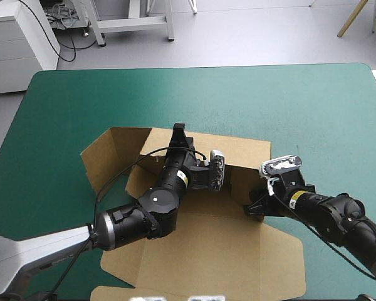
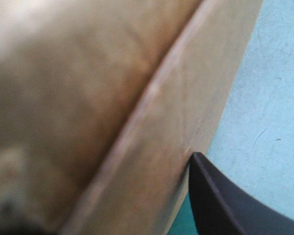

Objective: Fold the box

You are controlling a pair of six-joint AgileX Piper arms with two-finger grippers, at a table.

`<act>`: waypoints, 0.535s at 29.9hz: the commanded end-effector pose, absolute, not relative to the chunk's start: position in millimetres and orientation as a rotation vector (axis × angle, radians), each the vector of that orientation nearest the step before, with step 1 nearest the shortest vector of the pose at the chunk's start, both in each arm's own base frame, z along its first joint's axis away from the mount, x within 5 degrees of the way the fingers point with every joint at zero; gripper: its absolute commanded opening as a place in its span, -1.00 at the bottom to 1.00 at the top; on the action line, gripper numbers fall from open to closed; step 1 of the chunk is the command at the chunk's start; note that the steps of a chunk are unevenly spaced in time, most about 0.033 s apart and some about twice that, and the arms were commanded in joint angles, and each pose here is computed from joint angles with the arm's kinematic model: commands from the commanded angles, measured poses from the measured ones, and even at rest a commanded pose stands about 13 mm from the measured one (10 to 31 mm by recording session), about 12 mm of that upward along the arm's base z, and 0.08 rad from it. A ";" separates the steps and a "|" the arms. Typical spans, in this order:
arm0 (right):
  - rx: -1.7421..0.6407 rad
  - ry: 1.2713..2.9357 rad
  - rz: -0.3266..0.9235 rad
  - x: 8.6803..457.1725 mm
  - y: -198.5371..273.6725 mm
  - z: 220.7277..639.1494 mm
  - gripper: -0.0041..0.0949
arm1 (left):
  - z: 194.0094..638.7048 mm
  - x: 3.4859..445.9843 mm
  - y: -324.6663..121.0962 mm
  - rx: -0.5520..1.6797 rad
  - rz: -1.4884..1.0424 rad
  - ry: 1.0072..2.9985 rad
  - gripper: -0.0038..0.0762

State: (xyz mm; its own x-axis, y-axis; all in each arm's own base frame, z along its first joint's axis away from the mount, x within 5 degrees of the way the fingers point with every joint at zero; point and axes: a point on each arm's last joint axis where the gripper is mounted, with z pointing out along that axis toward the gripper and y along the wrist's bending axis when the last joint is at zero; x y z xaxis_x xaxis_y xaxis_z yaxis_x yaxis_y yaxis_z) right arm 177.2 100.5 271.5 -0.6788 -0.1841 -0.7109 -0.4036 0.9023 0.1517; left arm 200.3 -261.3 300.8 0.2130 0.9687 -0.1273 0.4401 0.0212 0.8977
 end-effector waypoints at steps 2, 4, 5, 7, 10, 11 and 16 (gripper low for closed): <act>-0.392 2.190 0.406 183.3 102.4 290.2 -0.15 | 304.3 198.4 -254.7 1.521 0.698 1.458 -0.93; -0.393 2.192 0.406 183.1 102.3 290.0 -0.19 | 304.3 198.4 -254.7 1.521 0.698 1.458 -0.93; -0.394 2.197 0.405 182.9 102.3 289.6 -0.22 | 304.3 198.4 -254.7 1.521 0.698 1.458 -0.93; -0.399 2.196 0.403 182.9 102.3 289.7 -0.31 | 304.7 198.6 -254.8 1.521 0.703 1.451 -0.93; -0.398 2.193 0.403 183.0 102.3 289.8 -0.48 | 306.0 199.3 -254.8 1.522 0.721 1.429 -0.93; -0.398 2.193 0.403 183.0 102.3 289.8 -0.56 | 306.7 199.5 -255.0 1.523 0.728 1.419 -0.93; -0.400 2.191 0.402 183.1 102.3 289.9 -0.95 | 308.7 199.9 -255.1 1.519 0.740 1.397 -0.92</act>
State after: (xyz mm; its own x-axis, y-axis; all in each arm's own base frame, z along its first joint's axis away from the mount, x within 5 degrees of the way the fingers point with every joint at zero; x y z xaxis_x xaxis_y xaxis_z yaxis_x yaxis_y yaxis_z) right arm 179.5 99.1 272.8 -0.6486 -0.2072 -0.7324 -0.4150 0.9029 0.1121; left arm 201.1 -260.5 300.4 0.2168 0.9708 -0.1028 0.4188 0.0026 0.9081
